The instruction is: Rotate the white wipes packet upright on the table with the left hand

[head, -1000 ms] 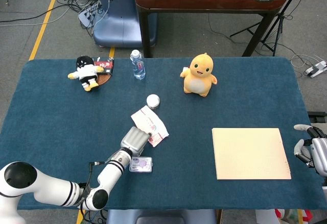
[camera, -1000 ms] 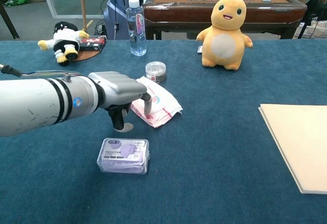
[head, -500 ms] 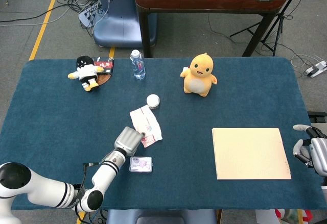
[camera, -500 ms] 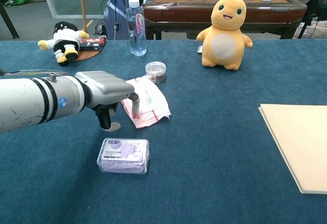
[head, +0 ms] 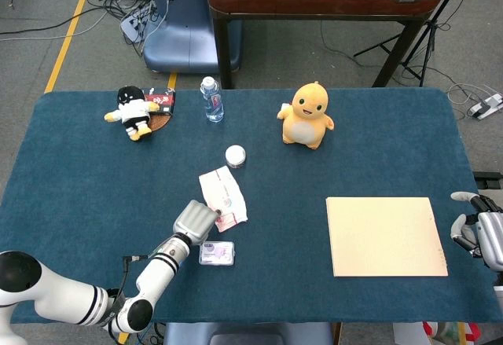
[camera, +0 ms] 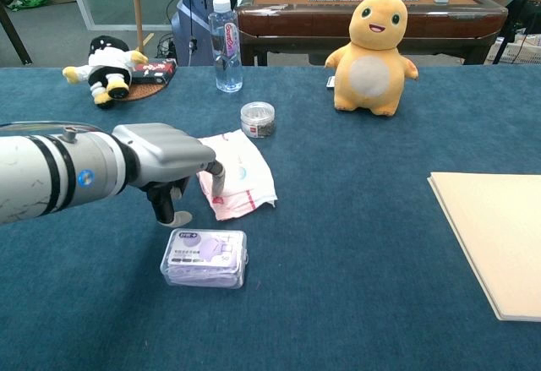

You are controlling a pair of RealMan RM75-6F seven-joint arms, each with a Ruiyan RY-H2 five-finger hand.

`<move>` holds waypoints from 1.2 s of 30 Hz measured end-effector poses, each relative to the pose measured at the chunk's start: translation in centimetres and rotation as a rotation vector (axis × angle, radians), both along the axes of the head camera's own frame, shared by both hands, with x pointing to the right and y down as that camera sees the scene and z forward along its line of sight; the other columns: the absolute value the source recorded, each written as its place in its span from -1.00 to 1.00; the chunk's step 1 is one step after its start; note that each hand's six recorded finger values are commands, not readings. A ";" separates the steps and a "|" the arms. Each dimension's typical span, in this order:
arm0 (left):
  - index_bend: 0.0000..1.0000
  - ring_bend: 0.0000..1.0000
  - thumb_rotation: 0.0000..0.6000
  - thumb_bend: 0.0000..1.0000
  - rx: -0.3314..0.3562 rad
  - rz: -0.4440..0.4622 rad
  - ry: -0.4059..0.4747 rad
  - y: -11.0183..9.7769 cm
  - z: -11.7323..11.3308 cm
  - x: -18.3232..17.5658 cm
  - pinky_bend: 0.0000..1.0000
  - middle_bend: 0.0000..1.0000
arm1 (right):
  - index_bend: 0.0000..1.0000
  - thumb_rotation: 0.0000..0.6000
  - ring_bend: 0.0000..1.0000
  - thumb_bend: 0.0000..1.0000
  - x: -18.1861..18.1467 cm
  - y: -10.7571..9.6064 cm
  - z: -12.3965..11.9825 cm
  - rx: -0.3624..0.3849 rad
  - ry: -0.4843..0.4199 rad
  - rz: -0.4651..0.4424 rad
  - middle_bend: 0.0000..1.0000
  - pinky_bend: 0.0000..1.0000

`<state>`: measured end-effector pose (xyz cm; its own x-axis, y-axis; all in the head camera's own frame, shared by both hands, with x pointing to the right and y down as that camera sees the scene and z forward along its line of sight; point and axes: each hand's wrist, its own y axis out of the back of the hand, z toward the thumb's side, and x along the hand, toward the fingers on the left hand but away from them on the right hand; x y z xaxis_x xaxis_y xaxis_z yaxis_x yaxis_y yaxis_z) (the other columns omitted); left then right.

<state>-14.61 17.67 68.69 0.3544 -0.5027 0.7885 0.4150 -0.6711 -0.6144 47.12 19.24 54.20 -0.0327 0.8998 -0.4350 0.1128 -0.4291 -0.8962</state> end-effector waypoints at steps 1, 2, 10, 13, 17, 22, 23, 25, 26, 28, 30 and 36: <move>-0.42 1.00 1.00 -0.21 0.000 0.004 0.001 0.1 0.0 0.0 1.00 1.00 | -0.41 1.00 -0.52 -0.59 0.0 0.0 0.0 0.000 0.000 0.000 -0.40 -0.01; -0.42 1.00 1.00 -0.21 0.000 0.012 0.002 0.2 0.0 0.1 1.00 1.00 | -0.41 1.00 -0.52 -0.59 0.0 0.0 0.0 0.001 0.000 0.001 -0.40 -0.01; -0.42 1.00 1.00 -0.21 0.007 0.026 -0.007 0.5 -0.2 0.0 1.00 1.00 | -0.41 1.00 -0.52 -0.59 0.1 0.0 -0.1 0.004 -0.003 0.002 -0.40 -0.01; -0.42 1.00 1.00 -0.21 0.013 0.028 -0.013 0.5 -0.1 -0.2 1.00 1.00 | -0.41 1.00 -0.52 -0.59 0.2 -0.1 -0.1 0.004 -0.001 0.008 -0.40 -0.01; -0.42 1.00 1.00 -0.21 0.022 0.031 -0.018 0.4 -0.1 -0.5 1.00 1.00 | -0.41 1.00 -0.52 -0.59 0.2 -0.1 0.0 0.002 0.002 0.009 -0.40 -0.01; -0.41 1.00 1.00 -0.21 0.030 0.023 -0.019 0.1 -0.2 -0.8 1.00 1.00 | -0.41 1.00 -0.52 -0.59 0.1 0.0 0.1 -0.002 0.003 0.006 -0.40 -0.01; -0.40 1.00 1.00 -0.21 0.035 0.025 -0.023 0.1 -0.2 -0.9 1.00 1.00 | -0.41 1.00 -0.52 -0.59 0.1 -0.1 0.1 -0.002 0.003 0.006 -0.40 -0.01; -0.39 1.00 1.00 -0.21 0.041 0.024 -0.032 0.0 -0.1 -1.2 1.00 1.00 | -0.41 1.00 -0.52 -0.59 0.1 -0.1 0.0 -0.001 0.003 0.006 -0.40 -0.01; -0.38 1.00 1.00 -0.21 0.042 0.022 -0.036 -0.1 -0.1 -1.3 1.00 1.00 | -0.41 1.00 -0.52 -0.59 0.1 -0.1 0.0 -0.001 0.003 0.006 -0.40 -0.01; -0.38 1.00 1.00 -0.21 0.044 0.018 -0.038 -0.1 -0.1 -1.5 1.00 1.00 | -0.41 1.00 -0.52 -0.59 0.1 -0.1 0.1 -0.002 0.003 0.006 -0.40 -0.01; -0.38 1.00 1.00 -0.21 0.046 0.016 -0.033 -0.2 -0.2 -1.5 1.00 1.00 | -0.41 1.00 -0.52 -0.59 0.1 -0.1 0.1 -0.002 0.004 0.006 -0.40 -0.01; -0.38 1.00 1.00 -0.21 0.070 0.011 0.006 -0.8 -1.5 -1.3 1.00 1.00 | -0.41 1.00 -0.52 -0.59 0.1 -0.1 0.1 -0.003 0.003 0.006 -0.40 -0.01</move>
<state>-15.96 16.87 67.21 0.3647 -0.5530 0.7491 0.4180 -0.6217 -0.6624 47.20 19.17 54.29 -0.0391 0.8983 -0.4377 0.1121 -0.4313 -0.8952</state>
